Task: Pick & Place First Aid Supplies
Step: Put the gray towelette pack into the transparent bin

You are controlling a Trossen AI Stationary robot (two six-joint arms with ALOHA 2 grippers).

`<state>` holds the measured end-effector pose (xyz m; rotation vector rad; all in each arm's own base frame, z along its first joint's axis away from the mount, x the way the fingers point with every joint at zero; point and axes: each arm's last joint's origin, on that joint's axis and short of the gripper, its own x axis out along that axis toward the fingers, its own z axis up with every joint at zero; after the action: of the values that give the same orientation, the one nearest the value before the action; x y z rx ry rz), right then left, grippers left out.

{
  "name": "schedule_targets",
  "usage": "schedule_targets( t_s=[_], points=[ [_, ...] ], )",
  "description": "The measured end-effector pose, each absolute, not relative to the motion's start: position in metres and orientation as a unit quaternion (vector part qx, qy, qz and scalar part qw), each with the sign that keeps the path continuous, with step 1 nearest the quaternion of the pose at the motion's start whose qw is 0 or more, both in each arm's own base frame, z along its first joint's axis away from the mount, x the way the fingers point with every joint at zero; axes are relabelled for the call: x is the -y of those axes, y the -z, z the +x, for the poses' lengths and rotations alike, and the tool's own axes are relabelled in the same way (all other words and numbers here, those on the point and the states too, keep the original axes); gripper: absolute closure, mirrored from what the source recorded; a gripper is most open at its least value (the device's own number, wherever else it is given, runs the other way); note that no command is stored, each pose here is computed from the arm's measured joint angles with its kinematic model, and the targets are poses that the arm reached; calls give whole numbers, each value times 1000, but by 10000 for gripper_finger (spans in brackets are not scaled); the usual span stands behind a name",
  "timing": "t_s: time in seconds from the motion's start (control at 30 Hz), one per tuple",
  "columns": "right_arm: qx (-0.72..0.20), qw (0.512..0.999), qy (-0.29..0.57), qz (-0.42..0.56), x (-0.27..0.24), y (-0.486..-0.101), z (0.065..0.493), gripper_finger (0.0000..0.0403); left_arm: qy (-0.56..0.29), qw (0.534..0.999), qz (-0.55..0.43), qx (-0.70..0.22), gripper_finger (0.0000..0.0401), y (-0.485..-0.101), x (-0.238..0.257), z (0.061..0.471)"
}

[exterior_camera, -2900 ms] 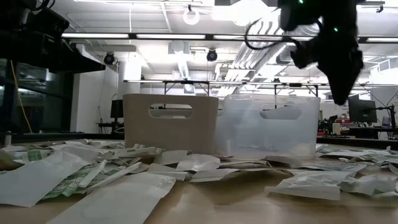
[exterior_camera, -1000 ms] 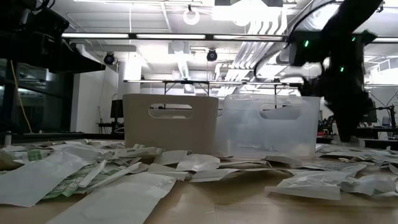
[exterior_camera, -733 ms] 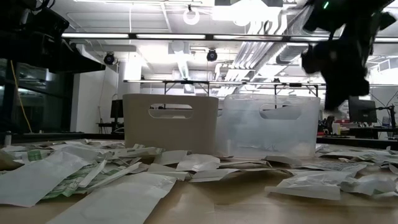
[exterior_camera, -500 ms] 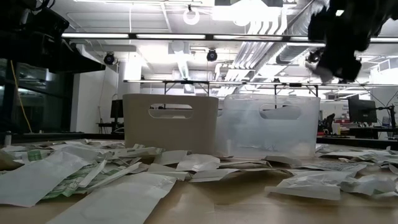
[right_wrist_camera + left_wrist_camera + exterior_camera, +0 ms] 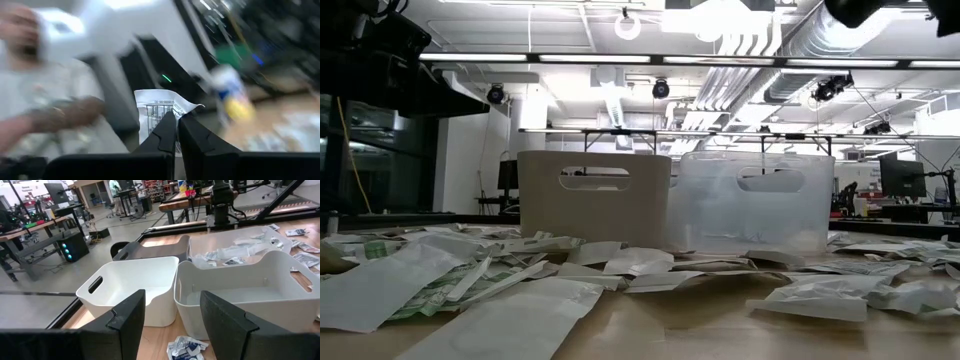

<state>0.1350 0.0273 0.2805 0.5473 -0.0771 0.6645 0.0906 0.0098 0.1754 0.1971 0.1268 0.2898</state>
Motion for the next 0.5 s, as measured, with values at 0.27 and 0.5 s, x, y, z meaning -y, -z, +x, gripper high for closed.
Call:
schedule_targets(
  t_s=[0.27,0.5],
  points=[
    [101,881,-340,313,-32,-245,129,401,-144,983,98,-63,212,-175,-10,91],
    [50,888,-278,363,-30,-228,134,402,-144,983,98,-63,212,-175,-10,91]
  ],
)
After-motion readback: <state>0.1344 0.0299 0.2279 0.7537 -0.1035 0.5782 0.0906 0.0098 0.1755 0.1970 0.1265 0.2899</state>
